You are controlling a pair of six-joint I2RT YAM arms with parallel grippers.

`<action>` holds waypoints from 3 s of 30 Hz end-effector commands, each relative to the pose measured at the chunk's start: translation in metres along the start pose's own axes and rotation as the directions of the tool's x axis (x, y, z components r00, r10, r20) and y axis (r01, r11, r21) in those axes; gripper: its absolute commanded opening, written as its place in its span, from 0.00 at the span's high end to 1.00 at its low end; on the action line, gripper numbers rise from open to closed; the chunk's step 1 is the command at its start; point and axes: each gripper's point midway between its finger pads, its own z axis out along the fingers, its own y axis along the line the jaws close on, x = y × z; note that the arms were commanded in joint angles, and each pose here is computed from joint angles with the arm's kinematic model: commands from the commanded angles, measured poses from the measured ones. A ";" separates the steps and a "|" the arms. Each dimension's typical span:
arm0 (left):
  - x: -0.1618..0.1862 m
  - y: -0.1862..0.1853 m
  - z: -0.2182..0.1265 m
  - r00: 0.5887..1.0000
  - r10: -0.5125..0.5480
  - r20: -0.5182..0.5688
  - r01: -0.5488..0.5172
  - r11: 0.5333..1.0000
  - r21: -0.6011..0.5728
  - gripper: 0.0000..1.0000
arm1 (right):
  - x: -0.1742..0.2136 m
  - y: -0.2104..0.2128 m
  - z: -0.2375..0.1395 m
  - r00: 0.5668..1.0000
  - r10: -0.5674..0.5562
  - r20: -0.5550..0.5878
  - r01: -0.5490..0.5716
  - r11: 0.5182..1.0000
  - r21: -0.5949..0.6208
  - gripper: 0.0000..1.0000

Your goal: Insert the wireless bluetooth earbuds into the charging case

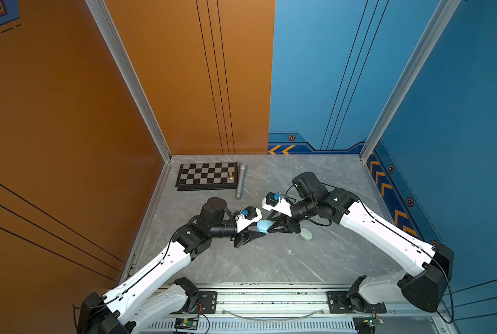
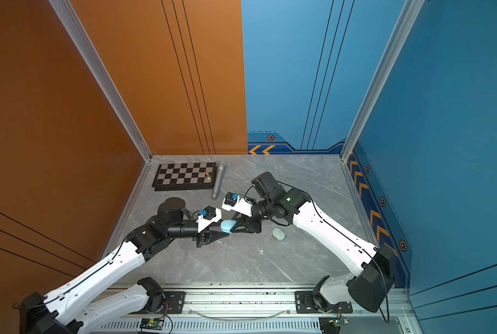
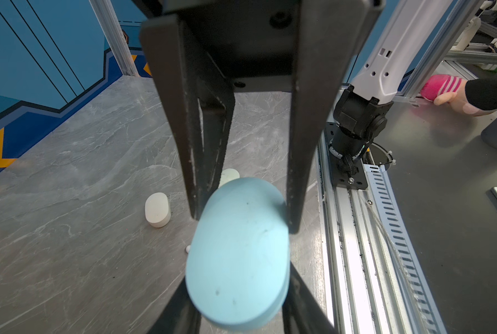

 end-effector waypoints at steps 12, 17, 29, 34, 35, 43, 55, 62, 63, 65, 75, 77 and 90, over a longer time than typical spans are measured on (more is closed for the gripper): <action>-0.022 0.004 -0.005 0.996 0.052 0.066 -0.050 0.998 -0.033 1.00 | -0.005 -0.023 0.003 0.999 0.046 0.005 -0.047 0.996 0.079 0.61; -0.021 0.004 -0.005 0.997 0.051 0.065 -0.049 0.998 -0.034 1.00 | -0.012 -0.030 -0.001 0.997 0.072 0.038 -0.075 0.992 0.103 0.58; -0.021 0.004 -0.007 0.997 0.049 0.066 -0.047 0.998 -0.042 1.00 | -0.014 -0.042 -0.002 0.991 0.117 0.068 -0.126 0.980 0.155 0.51; -0.023 0.004 -0.008 0.996 0.053 0.069 -0.049 0.998 -0.051 1.00 | -0.011 -0.046 -0.001 0.991 0.116 0.063 -0.125 0.977 0.174 0.00; -0.023 0.005 -0.008 0.996 0.053 0.068 -0.049 0.997 -0.054 1.00 | -0.011 -0.046 0.000 0.992 0.115 0.061 -0.124 0.977 0.173 0.00; -0.022 0.017 -0.009 0.997 0.042 0.070 -0.033 0.991 -0.132 1.00 | -0.014 -0.059 -0.004 0.990 0.111 0.082 -0.129 0.960 0.251 0.00; -0.052 0.092 -0.059 0.984 0.030 0.177 0.081 0.806 -0.587 0.27 | -0.030 -0.181 -0.124 0.502 0.551 0.667 -0.810 0.569 0.141 0.00; -0.085 0.113 -0.081 0.963 -0.021 0.267 0.194 0.744 -0.639 0.02 | 0.019 -0.205 -0.140 0.397 0.603 0.692 -0.886 0.448 0.118 0.00; -0.087 0.113 -0.082 0.964 -0.024 0.266 0.196 0.743 -0.640 0.02 | 0.024 -0.203 -0.140 0.410 0.598 0.688 -0.886 0.441 0.144 0.00; -0.088 0.112 -0.083 0.967 -0.033 0.254 0.191 0.751 -0.632 0.02 | 0.042 -0.198 -0.143 0.432 0.590 0.682 -0.892 0.392 0.225 0.00; -0.061 0.078 -0.055 0.994 -0.081 0.078 0.108 0.882 -0.459 0.06 | 0.128 -0.149 -0.111 0.636 0.739 0.223 -0.693 0.419 0.587 0.09; -0.053 0.078 -0.055 0.994 -0.091 0.065 0.111 0.878 -0.465 0.07 | 0.148 -0.136 -0.097 0.615 0.784 0.089 -0.636 0.427 0.643 0.13; -0.019 0.066 -0.053 0.994 -0.106 0.009 0.098 0.878 -0.468 0.07 | 0.202 -0.128 -0.019 0.366 0.929 -0.062 -0.510 0.255 0.821 0.24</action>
